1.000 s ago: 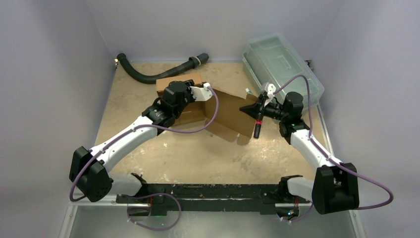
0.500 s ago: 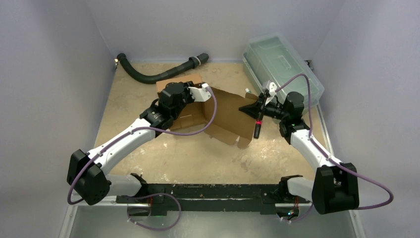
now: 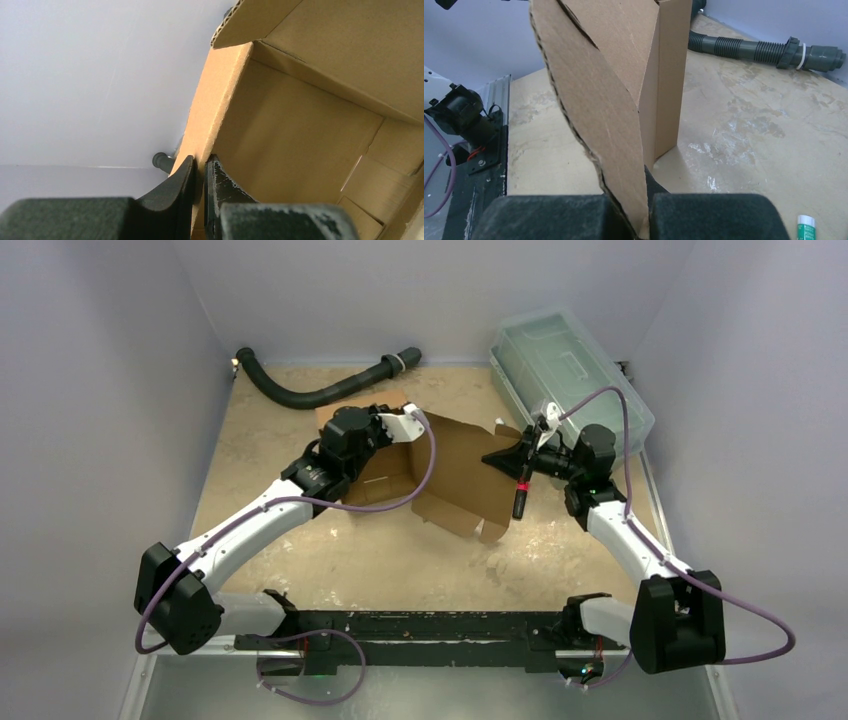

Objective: Fold the paper box

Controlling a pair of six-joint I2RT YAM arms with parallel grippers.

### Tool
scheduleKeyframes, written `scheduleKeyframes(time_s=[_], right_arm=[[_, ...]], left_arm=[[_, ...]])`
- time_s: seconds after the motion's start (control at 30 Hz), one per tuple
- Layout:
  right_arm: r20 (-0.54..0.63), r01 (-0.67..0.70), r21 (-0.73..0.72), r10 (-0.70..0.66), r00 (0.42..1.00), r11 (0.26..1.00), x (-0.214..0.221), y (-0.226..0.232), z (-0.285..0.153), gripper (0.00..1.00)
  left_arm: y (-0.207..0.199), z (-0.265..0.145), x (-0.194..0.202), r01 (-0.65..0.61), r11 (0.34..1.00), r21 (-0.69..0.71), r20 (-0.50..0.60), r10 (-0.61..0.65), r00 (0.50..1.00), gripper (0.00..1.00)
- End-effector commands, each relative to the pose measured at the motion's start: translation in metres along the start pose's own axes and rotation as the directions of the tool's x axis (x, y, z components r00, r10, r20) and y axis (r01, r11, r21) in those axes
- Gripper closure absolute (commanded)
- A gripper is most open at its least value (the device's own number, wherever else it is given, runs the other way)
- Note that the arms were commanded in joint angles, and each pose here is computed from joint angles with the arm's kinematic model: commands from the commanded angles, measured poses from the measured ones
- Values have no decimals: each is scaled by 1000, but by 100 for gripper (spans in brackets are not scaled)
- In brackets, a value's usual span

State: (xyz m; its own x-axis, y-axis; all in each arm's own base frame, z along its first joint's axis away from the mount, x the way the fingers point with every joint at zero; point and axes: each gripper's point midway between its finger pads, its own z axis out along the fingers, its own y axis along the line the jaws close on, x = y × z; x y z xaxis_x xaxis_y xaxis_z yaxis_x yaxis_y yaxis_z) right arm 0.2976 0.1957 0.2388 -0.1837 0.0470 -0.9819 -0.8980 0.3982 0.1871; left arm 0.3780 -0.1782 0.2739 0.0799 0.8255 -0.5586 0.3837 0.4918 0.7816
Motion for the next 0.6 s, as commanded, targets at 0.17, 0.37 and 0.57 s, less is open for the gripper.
scheduleKeyframes(time_s=[0.17,0.37,0.57], right_arm=[[67,58,-24,-56,996,998,-37,13,1,100],[70,39,7,-40,997,999,-36,7,1,100],[64,30,19,-31,997,999,-33,2,2,100]], left_arm=[[-16,-6,-17,154,988,3,29,-154,988,100],[-11,-7,-12,144,989,-45,11,-144,990,100],[-6,-4,-9,122,988,-96,16,-121,993,77]])
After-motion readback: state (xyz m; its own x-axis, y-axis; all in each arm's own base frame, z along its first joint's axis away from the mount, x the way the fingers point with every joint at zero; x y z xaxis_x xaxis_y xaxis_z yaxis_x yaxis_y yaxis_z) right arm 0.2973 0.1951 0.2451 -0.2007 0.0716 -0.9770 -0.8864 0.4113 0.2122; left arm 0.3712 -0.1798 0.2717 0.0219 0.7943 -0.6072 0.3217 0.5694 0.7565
